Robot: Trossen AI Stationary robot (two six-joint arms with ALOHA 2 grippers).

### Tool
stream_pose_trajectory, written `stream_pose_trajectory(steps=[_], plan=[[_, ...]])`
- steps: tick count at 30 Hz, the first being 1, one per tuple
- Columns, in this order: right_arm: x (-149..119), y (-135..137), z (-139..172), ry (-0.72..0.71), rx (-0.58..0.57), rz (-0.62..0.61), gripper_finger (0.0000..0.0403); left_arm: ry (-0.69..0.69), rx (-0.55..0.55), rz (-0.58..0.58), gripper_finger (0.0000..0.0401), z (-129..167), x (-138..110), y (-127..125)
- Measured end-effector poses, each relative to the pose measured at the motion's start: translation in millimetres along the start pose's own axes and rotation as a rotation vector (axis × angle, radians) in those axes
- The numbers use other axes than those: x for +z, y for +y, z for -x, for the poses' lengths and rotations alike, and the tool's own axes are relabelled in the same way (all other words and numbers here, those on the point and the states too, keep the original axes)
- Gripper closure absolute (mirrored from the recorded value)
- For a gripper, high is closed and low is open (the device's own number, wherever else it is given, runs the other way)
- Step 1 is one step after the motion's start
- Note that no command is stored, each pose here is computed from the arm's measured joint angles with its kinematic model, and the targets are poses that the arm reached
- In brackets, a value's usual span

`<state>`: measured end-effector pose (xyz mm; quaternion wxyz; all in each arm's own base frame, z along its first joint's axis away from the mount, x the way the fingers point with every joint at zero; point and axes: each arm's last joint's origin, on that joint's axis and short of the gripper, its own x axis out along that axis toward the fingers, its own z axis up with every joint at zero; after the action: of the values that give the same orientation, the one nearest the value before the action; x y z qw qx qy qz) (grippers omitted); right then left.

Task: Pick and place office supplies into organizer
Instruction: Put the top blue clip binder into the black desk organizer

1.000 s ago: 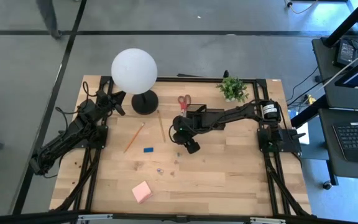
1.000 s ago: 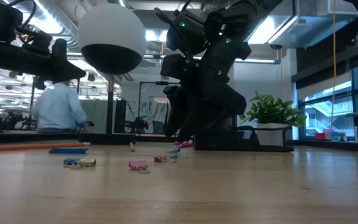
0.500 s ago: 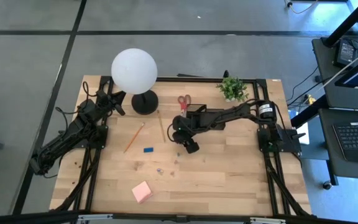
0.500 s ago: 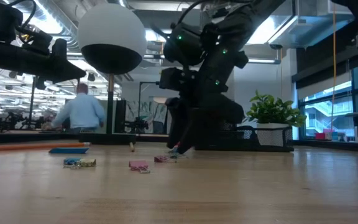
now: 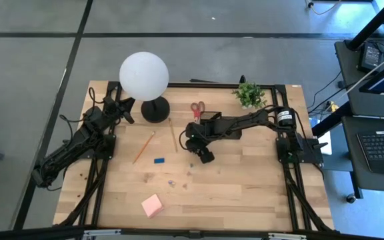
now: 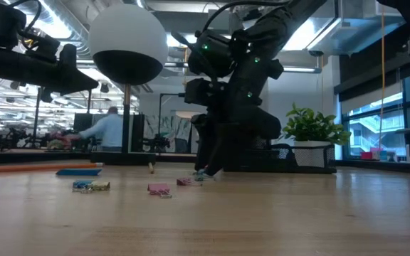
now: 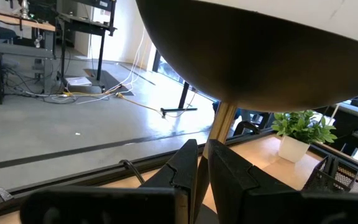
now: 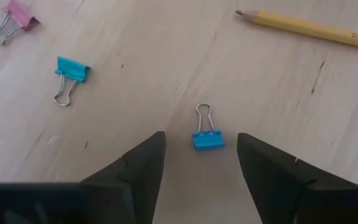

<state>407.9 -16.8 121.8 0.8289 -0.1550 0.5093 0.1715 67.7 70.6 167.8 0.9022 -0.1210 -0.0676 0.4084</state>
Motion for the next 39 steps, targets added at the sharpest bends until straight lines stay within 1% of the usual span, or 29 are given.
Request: stream_pose_trajectory(steps=[9, 14, 18, 27, 30, 36, 39], plan=[[1.7, 0.9, -0.7, -0.021, 0.003, -0.021, 0.0272, 0.0, 0.0, 0.0, 0.0368, 0.0, -0.1, 0.0], [2.4, 0.8, -1.0, -0.028, -0.001, -0.045, 0.03, 0.001, 0.0, 0.0, 0.0368, 0.0, -0.1, 0.0], [3.3, 1.8, -1.3, -0.029, -0.008, -0.086, 0.0308, 0.001, 0.001, 0.0, 0.0368, 0.0, -0.1, 0.0], [5.5, 4.5, -2.0, -0.031, -0.017, -0.222, 0.0305, 0.001, 0.0, 0.0, 0.0368, 0.0, -0.1, 0.0], [5.9, 5.1, -2.1, -0.033, -0.016, -0.256, 0.0309, 0.001, 0.0, 0.0, 0.0368, 0.0, -0.1, 0.0], [6.4, 5.4, -1.4, -0.037, -0.012, -0.264, 0.0334, 0.001, 0.0, 0.0, 0.0368, 0.0, -0.2, 0.0], [6.5, 5.5, -1.4, -0.038, -0.009, -0.264, 0.034, 0.001, 0.0, 0.0, 0.0368, 0.0, -0.1, 0.0]])
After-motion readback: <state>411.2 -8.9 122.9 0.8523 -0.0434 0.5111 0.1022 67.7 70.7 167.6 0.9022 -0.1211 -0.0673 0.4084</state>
